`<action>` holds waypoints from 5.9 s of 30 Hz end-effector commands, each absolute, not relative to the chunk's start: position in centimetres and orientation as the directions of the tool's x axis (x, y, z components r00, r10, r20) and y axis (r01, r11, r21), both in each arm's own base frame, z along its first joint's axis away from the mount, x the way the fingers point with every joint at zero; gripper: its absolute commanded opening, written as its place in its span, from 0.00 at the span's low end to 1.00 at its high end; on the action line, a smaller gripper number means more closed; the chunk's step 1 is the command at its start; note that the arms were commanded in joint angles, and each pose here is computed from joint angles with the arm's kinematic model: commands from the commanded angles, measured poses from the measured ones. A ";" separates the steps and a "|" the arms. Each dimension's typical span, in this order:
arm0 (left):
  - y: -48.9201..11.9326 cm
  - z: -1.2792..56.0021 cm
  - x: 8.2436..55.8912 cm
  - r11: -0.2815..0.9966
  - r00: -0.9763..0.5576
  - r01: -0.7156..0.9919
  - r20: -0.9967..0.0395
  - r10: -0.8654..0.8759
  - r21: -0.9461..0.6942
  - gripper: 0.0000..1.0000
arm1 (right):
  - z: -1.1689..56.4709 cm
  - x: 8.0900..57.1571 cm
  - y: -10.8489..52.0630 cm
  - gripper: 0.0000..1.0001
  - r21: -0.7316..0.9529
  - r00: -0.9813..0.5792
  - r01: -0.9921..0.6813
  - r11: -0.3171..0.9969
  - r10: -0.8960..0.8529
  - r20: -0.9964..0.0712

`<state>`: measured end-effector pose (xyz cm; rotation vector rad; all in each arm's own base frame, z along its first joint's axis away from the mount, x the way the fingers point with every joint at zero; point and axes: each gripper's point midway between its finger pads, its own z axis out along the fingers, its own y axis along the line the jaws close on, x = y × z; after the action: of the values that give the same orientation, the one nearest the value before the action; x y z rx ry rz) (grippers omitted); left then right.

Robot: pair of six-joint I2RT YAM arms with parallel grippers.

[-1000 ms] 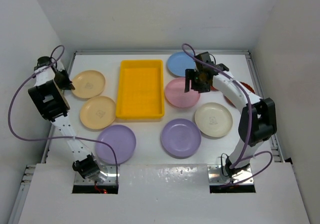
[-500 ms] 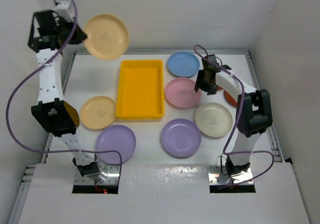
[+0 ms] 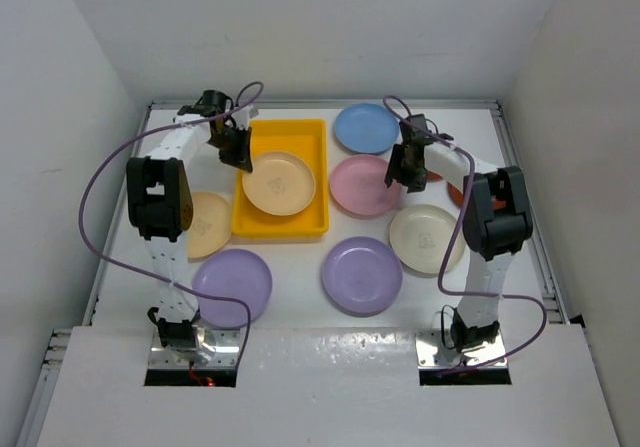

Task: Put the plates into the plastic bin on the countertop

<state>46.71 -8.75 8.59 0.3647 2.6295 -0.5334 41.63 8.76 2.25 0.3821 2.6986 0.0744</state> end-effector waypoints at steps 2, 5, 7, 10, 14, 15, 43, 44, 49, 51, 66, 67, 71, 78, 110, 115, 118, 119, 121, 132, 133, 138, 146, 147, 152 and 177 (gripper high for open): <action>-9.2 10.0 47.4 0.884 -0.841 0.369 -0.508 0.186 -0.288 0.00 | 2.7 43.8 9.7 0.56 0.187 -0.846 0.264 0.946 0.320 -0.426; -9.8 8.4 47.0 0.889 -0.851 0.377 -0.477 0.221 -0.261 0.03 | 1.9 44.0 9.7 0.55 0.189 -0.848 0.277 0.942 0.332 -0.414; -10.1 7.6 46.9 0.887 -0.849 0.390 -0.469 0.244 -0.245 0.07 | 1.0 44.0 9.5 0.54 0.180 -0.849 0.297 0.938 0.345 -0.399; -10.1 7.6 47.1 0.893 -0.843 0.391 -0.474 0.253 -0.220 0.13 | 0.2 43.9 9.6 0.43 0.184 -0.847 0.322 0.929 0.370 -0.382; -9.9 8.5 48.0 0.895 -0.826 0.401 -0.501 0.260 -0.196 0.25 | 0.7 43.3 8.9 0.08 0.162 -0.837 0.343 0.925 0.380 -0.394; -9.8 9.0 48.1 0.898 -0.820 0.400 -0.509 0.260 -0.185 0.27 | 1.2 43.3 8.6 0.00 0.150 -0.828 0.349 0.925 0.379 -0.413; 13.1 17.2 47.5 0.995 -0.753 -0.100 -0.655 -0.064 0.017 0.78 | 15.6 48.8 31.8 0.00 0.134 -0.661 -0.356 0.925 -0.148 -0.736; 14.0 16.1 46.6 0.992 -0.769 -0.123 -0.633 -0.088 0.012 0.78 | 14.9 48.9 32.1 0.00 0.129 -0.664 -0.359 0.925 -0.156 -0.731; 16.1 14.3 44.4 0.987 -0.791 -0.159 -0.600 -0.118 0.016 0.78 | 12.2 48.8 32.3 0.00 0.123 -0.688 -0.370 0.921 -0.183 -0.702; 16.4 13.2 43.6 0.985 -0.805 -0.171 -0.577 -0.134 0.010 0.78 | 11.4 48.6 32.2 0.00 0.118 -0.699 -0.371 0.921 -0.193 -0.688; 16.6 11.9 42.4 0.983 -0.819 -0.184 -0.553 -0.156 -0.004 0.78 | 6.7 46.6 33.2 0.20 0.093 -0.731 -0.420 0.903 -0.276 -0.624; 16.6 11.9 42.4 0.983 -0.819 -0.184 -0.553 -0.156 -0.004 0.78 | 6.9 46.7 33.2 0.36 0.092 -0.728 -0.423 0.901 -0.277 -0.627; 16.6 11.9 42.4 0.983 -0.819 -0.184 -0.553 -0.156 -0.004 0.78 | 7.3 46.9 33.0 0.53 0.066 -0.709 -0.430 0.900 -0.292 -0.642; 16.0 10.5 41.6 0.989 -0.842 -0.147 -0.522 -0.133 -0.013 0.78 | 10.1 47.2 33.0 0.56 0.028 -0.654 -0.448 0.893 -0.307 -0.691; 11.5 30.0 47.4 0.995 -0.524 0.057 -0.851 -0.036 -0.077 0.00 | 19.5 42.8 18.8 0.63 0.221 -0.613 -0.120 0.968 0.103 -0.784; 0.0 26.5 47.9 0.937 -0.615 0.320 -0.783 0.091 -0.142 0.00 | 17.7 41.7 16.6 0.63 0.191 -0.644 -0.064 0.980 0.105 -0.757; -3.9 21.9 47.2 0.910 -0.698 0.375 -0.700 0.151 -0.177 0.00 | 17.3 41.1 15.8 0.63 0.187 -0.656 -0.045 0.981 0.112 -0.747; -4.8 20.8 46.9 0.901 -0.712 0.395 -0.680 0.175 -0.182 0.00 | 17.3 40.9 15.5 0.63 0.190 -0.659 -0.040 0.981 0.117 -0.743; -6.7 19.2 47.0 0.891 -0.728 0.419 -0.651 0.213 -0.177 0.00 | 17.1 40.7 15.1 0.63 0.182 -0.663 -0.031 0.983 0.116 -0.740; -10.4 12.4 45.5 0.872 -0.804 0.466 -0.481 0.349 -0.146 0.00 | 16.8 39.9 14.9 0.63 0.175 -0.679 -0.027 0.984 0.110 -0.725; -10.1 12.3 45.6 0.873 -0.800 0.470 -0.480 0.359 -0.131 0.00 | 16.9 40.0 14.8 0.63 0.173 -0.678 -0.026 0.985 0.110 -0.727; -10.1 9.7 45.2 0.873 -0.824 0.470 -0.418 0.382 -0.129 0.17 | 16.7 39.5 14.9 0.65 0.165 -0.690 -0.049 0.985 0.086 -0.718; -9.6 9.2 45.6 0.873 -0.819 0.478 -0.408 0.404 -0.097 0.35 | 12.1 35.3 17.5 0.78 0.132 -0.756 -0.358 0.924 -0.204 -0.622; -9.6 9.6 45.9 0.873 -0.813 0.480 -0.419 0.403 -0.092 0.37 | 11.2 34.2 18.1 0.78 0.138 -0.760 -0.409 0.902 -0.253 -0.599; -10.2 10.8 46.8 0.864 -0.788 0.498 -0.454 0.416 -0.074 0.50 | 6.0 29.4 18.5 0.79 0.170 -0.778 -0.547 0.820 -0.423 -0.465; -4.0 19.2 47.0 0.899 -0.721 0.437 -0.587 0.369 0.029 0.51 | 3.5 22.4 19.1 0.00 0.152 -0.626 -0.768 0.622 -0.681 -0.381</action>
<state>46.77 -4.32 15.52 0.5611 2.5468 -0.1720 23.23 19.46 0.71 -1.0512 2.6659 0.4732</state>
